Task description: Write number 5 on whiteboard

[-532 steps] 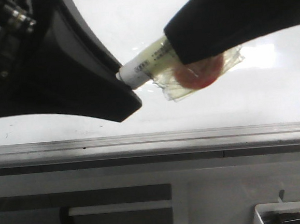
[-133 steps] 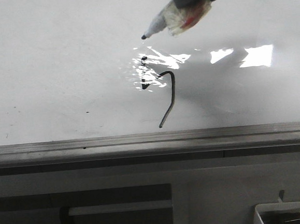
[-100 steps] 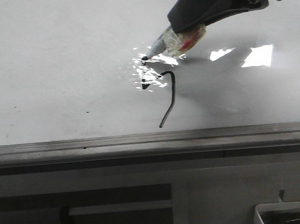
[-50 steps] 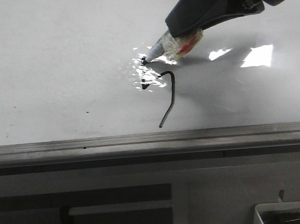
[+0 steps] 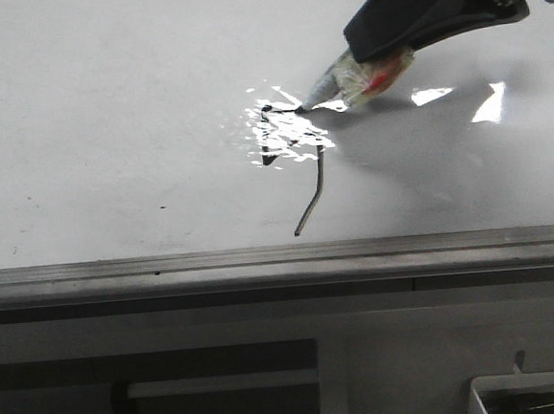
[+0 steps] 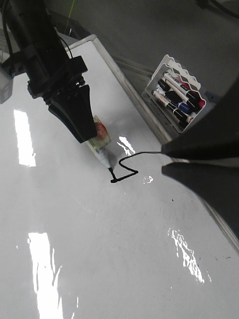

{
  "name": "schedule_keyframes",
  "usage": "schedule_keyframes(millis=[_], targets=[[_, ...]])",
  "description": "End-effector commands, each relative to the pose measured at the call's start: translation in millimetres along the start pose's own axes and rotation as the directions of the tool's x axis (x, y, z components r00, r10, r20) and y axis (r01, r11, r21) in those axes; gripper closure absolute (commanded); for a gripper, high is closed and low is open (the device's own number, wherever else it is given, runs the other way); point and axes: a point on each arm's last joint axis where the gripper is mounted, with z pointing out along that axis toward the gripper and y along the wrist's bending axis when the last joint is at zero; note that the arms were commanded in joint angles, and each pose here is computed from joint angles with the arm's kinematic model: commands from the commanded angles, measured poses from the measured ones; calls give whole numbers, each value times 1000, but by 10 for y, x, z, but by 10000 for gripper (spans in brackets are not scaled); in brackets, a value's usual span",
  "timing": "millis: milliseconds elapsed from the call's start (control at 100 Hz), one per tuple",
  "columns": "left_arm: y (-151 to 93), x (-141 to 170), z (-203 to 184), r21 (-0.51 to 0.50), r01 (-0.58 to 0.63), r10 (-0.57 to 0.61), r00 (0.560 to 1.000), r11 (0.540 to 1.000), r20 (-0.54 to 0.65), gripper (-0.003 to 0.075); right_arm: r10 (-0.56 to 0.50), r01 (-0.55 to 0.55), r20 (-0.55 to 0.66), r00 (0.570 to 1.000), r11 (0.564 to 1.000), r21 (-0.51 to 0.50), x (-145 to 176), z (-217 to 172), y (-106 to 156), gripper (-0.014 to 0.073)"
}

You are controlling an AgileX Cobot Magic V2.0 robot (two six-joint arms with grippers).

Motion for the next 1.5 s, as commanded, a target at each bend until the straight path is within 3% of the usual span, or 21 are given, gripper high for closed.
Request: schedule_keyframes(millis=[0, 330, 540, 630, 760, 830, 960, 1110, 1290, 1490], targets=[[-20, -141, -16, 14, 10, -11, 996, 1000, 89, 741, -13, 3, 70, 997, 991, 133, -72, -104, -166, 635], [-20, -141, -16, 14, 10, -11, 996, 1000, 89, 741, 9, -17, 59, 998, 989, 146, -31, -146, -239, 635], [-20, -138, -14, 15, 13, -14, 996, 1000, 89, 732, -47, 52, 68, 997, 996, -76, -234, -401, 51, 635], [-25, -139, -5, 21, 29, -31, 996, 999, 88, 643, -89, 103, 92, 992, 981, -162, -339, -577, 195, 635], [-31, -186, 70, 17, 19, -21, 998, 1000, 67, 386, -217, 242, 127, 968, 938, -248, -378, -719, 378, 635], [-44, -259, 144, 15, -12, 11, 999, 1000, 35, 316, -297, 327, 144, 944, 898, -295, -360, -731, 477, 635], [-110, -420, 354, 55, -126, 129, 989, 991, -65, 312, -392, 414, 137, 910, 830, -373, -302, -678, 643, 635], [-316, -505, 690, 243, -235, 291, 928, 941, -230, 312, -489, 507, 152, 859, 770, -388, -276, -569, 827, 635], [-546, -470, 1091, 360, -248, 368, 874, 899, -317, 312, -512, 550, 206, 834, 739, -389, -294, -532, 1002, 635], [-627, -369, 1348, 384, -241, 387, 845, 892, -370, 351, -518, 553, 206, 831, 721, -419, -273, -544, 1047, 635]])
